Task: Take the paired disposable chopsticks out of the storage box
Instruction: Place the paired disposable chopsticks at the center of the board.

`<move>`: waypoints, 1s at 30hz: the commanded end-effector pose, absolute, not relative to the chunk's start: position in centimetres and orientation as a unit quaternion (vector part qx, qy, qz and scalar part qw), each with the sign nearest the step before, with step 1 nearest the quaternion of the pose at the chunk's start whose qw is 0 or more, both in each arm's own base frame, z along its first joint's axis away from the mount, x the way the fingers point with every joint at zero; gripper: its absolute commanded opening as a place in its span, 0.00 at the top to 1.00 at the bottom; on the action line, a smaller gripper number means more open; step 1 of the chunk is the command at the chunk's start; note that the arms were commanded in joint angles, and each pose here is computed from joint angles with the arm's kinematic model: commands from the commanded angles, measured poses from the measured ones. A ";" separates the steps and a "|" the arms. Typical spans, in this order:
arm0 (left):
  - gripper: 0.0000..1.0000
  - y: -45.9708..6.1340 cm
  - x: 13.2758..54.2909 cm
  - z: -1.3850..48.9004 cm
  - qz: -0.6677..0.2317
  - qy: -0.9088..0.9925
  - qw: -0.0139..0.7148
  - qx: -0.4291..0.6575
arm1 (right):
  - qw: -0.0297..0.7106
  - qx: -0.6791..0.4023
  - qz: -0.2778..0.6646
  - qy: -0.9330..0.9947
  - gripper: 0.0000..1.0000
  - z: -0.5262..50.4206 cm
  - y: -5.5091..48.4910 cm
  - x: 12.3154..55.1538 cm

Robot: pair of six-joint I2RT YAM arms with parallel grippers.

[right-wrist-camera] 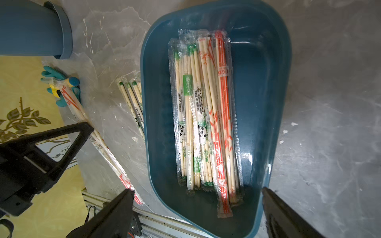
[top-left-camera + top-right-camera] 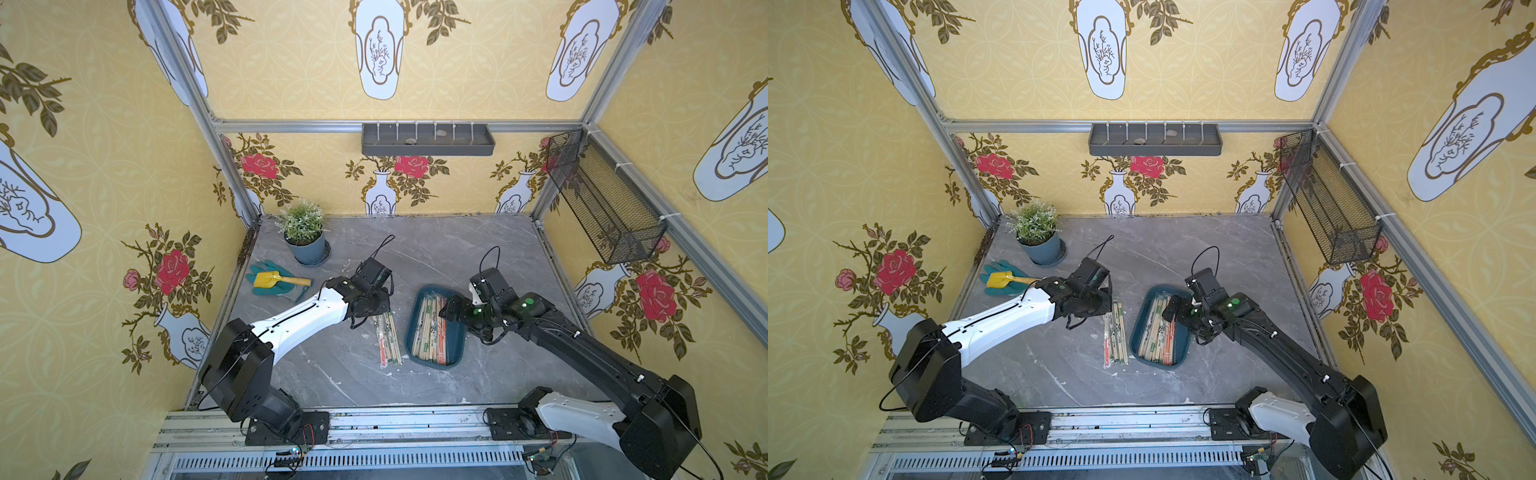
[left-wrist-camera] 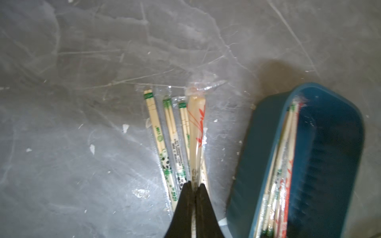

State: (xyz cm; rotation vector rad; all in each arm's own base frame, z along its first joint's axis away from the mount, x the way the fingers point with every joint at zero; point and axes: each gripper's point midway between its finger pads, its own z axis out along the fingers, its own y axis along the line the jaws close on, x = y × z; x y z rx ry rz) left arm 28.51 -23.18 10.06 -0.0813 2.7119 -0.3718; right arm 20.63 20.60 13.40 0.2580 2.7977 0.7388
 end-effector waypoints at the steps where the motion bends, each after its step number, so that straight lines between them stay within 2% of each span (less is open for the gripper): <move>1: 1.00 -21.7 28.4 8.5 -0.113 0.973 0.193 -0.053 | 0.135 0.091 0.253 0.954 0.02 13.6 21.8 21.3; 10: 0.99 -20.2 29.0 5.8 -0.093 0.976 0.178 -0.087 | 0.127 0.084 0.239 0.959 0.03 12.7 22.4 20.9; 30: 0.90 -20.8 31.6 3.1 -0.110 0.974 0.169 -0.103 | 0.129 0.092 0.220 0.962 0.03 12.2 21.5 20.6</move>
